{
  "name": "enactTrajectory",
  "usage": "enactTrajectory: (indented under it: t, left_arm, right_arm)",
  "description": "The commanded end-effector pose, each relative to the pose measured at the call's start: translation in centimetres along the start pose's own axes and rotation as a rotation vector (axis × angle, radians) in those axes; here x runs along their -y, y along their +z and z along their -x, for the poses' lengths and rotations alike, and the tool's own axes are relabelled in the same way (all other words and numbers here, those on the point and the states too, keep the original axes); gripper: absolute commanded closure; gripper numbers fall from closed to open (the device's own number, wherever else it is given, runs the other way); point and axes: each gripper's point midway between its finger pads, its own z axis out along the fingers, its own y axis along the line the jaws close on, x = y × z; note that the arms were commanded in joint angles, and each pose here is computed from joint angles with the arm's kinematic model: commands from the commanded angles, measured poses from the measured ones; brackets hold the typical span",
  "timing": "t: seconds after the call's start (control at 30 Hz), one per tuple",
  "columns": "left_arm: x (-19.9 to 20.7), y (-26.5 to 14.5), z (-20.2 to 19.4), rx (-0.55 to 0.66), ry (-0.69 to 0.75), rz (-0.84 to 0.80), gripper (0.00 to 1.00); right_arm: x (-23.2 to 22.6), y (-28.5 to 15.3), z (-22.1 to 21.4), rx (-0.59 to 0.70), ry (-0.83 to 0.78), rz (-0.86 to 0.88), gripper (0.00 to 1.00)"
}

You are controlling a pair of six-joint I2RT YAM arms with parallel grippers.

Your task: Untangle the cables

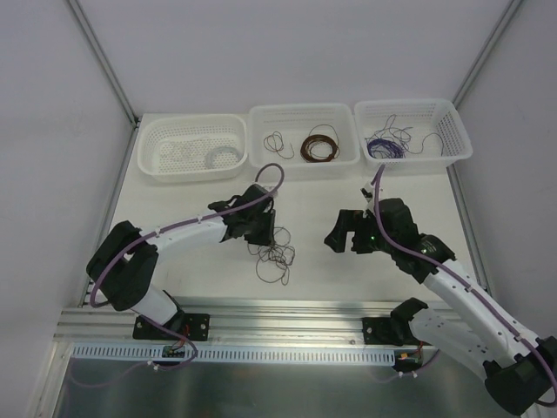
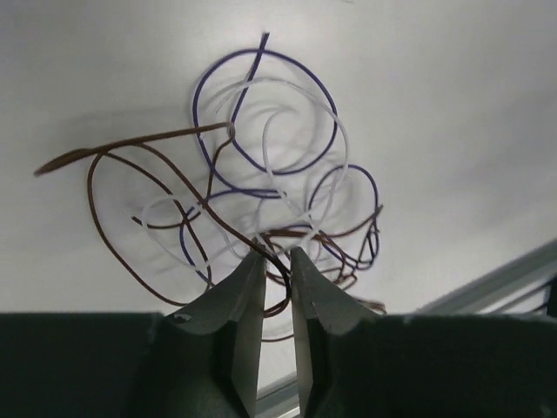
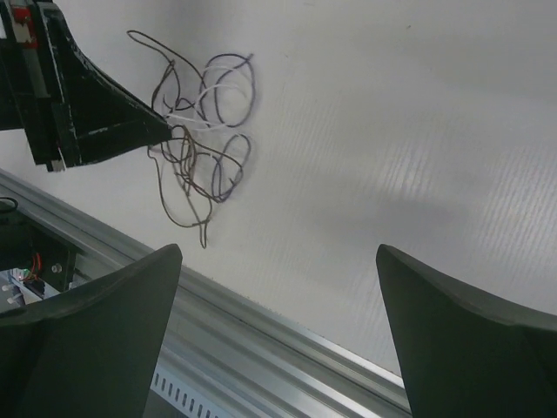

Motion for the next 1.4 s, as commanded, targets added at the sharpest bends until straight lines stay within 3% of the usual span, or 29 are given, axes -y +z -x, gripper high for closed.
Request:
enactTrajectory:
  t: [0.0,0.1,0.23,0.27,0.4,0.47,0.6,0.93,1.37]
  left_arm:
    - [5.1,-0.9,0.7,0.044,0.193,-0.119,0.82]
    - [5.9,-1.9,0.8,0.084,0.247,-0.135,0.71]
    - [5.8,-4.1,1.5,0.161,0.211,-0.142,0.53]
    - [5.7,-4.3,1.5,0.169,0.168,-0.136,0.44]
    - [4.6,-4.7,0.7,0.184,0.028,-0.114,0.32]
    - [4.5,-4.6,0.3,0.179,-0.039,-0.112,0.31]
    - [3.9,-3.1,-1.2,0.133,-0.022,-0.086,0.32]
    - [4.5,-0.2,-1.6,0.111,0.294,-0.076,0.59]
    - [5.0,2.1,-1.5,0.100,0.435,-0.070,0.69]
  right_arm:
    - [-1.4,0.5,0.7,0.044,0.014,0.055,0.00]
    - [-1.5,0.9,0.3,0.041,0.008,0.059,0.00]
    - [-1.7,1.4,-0.3,0.017,-0.012,0.063,0.00]
    - [-1.7,1.6,-0.4,0.011,-0.015,0.062,0.00]
    - [-2.3,2.8,-0.6,-0.010,-0.038,0.082,0.03]
    - [-2.6,3.4,-0.7,-0.030,-0.051,0.090,0.04]
    - [-2.7,4.4,-0.7,-0.042,-0.046,0.088,0.08]
    - [-3.4,4.9,-1.7,-0.070,-0.039,0.116,0.10]
    - [-4.0,5.6,-2.1,-0.091,-0.039,0.126,0.11]
